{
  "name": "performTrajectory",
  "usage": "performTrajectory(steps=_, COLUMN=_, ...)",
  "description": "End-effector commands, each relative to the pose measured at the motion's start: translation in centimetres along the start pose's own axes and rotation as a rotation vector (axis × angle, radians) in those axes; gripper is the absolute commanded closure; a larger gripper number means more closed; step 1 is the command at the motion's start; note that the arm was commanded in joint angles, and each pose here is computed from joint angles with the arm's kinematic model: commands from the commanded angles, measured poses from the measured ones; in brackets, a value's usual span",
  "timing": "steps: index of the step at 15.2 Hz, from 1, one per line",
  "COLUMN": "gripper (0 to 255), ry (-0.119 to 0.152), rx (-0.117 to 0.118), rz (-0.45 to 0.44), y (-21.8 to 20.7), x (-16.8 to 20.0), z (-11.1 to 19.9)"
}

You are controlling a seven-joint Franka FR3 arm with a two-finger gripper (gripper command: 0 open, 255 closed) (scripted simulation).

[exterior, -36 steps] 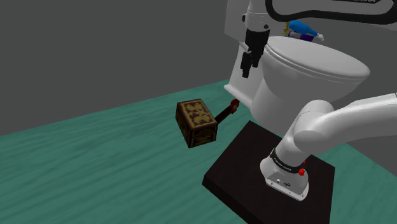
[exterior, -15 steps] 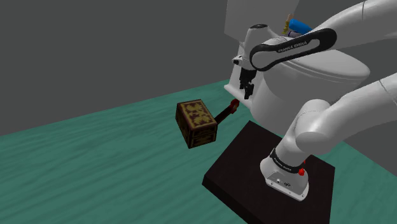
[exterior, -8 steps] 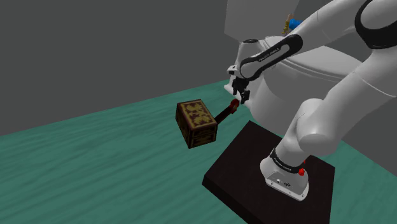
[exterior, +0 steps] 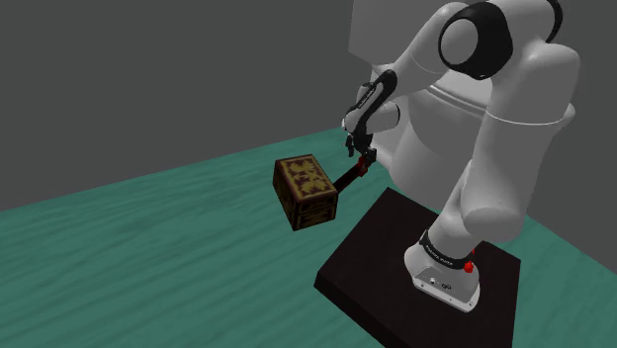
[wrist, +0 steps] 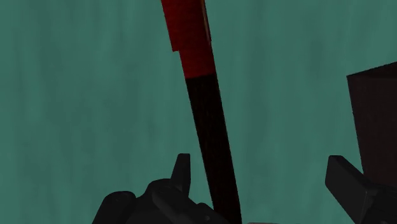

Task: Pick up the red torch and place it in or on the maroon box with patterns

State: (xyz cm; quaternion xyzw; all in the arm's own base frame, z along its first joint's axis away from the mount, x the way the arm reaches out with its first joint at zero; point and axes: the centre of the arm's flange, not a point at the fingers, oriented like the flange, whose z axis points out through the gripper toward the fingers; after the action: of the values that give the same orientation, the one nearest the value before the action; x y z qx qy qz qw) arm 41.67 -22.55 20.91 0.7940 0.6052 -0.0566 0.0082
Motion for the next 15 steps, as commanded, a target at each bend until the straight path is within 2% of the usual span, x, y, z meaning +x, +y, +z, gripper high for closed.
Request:
performTrajectory(steps=1, gripper=0, ry=0.009, rx=0.002, rz=-0.08, y=1.4, x=-0.2, z=2.4)
performTrajectory(steps=4, gripper=0, ry=0.014, rx=0.005, rz=-0.18, y=3.4, x=0.0, z=5.4)
performTrajectory(steps=11, gripper=0, ry=0.014, rx=0.005, rz=-0.18, y=3.3, x=0.1, z=9.1)
performTrajectory(steps=15, gripper=0, ry=0.014, rx=0.005, rz=-0.18, y=3.3, x=0.1, z=9.4)
